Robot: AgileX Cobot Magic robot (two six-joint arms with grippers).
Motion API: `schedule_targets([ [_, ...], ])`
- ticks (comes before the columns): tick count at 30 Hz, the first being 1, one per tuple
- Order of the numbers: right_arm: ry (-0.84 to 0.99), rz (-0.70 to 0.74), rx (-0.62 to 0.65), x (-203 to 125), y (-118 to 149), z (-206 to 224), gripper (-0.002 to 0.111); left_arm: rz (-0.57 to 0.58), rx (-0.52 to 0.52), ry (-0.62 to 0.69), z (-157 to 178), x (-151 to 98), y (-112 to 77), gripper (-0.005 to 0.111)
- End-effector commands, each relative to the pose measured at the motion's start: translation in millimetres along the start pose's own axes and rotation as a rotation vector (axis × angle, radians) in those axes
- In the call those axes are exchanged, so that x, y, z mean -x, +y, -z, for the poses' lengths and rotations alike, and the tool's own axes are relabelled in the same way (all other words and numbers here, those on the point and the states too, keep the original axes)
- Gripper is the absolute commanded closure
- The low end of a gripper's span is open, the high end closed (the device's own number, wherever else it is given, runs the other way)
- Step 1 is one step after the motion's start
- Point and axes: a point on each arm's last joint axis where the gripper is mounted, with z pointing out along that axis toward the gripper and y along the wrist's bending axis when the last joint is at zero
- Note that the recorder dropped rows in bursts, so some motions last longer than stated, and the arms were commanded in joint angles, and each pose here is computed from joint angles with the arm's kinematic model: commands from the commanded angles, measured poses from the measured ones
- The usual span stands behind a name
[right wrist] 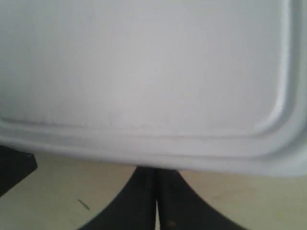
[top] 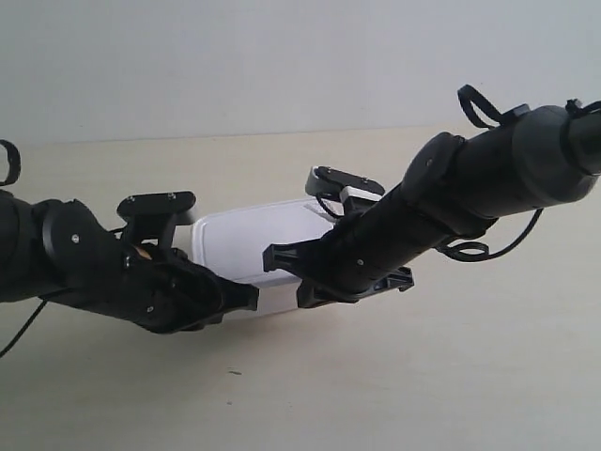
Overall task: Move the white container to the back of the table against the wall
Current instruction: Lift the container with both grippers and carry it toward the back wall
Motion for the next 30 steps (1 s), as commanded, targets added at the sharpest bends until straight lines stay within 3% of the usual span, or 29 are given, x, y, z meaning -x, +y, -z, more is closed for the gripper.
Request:
schedule_targets([
  [1, -0.03, 0.014, -0.003, 12.2, 1.3, -8.6, 0.108, -0.025, 0.009, -0.016, -10.1, 19.1, 3.7, 0.107],
  [5, -0.072, -0.01, 0.007, 29.7, 4.7, -13.6, 0.108, -0.055, 0.019, -0.019, -20.1, 27.2, 5.1, 0.107],
  [11, -0.096, -0.062, 0.02, 60.0, -13.8, -12.5, 0.108, -0.103, 0.025, -0.114, -22.2, 46.6, 1.4, 0.107],
  [21, -0.135, -0.054, 0.033, 81.8, -15.2, -16.2, 0.108, -0.117, 0.022, -0.129, -47.1, 69.2, -2.1, 0.107],
  [30, -0.143, -0.051, 0.046, 95.8, -15.3, -32.0, 0.108, -0.1, 0.069, -0.171, -43.7, 82.6, 24.2, 0.107],
])
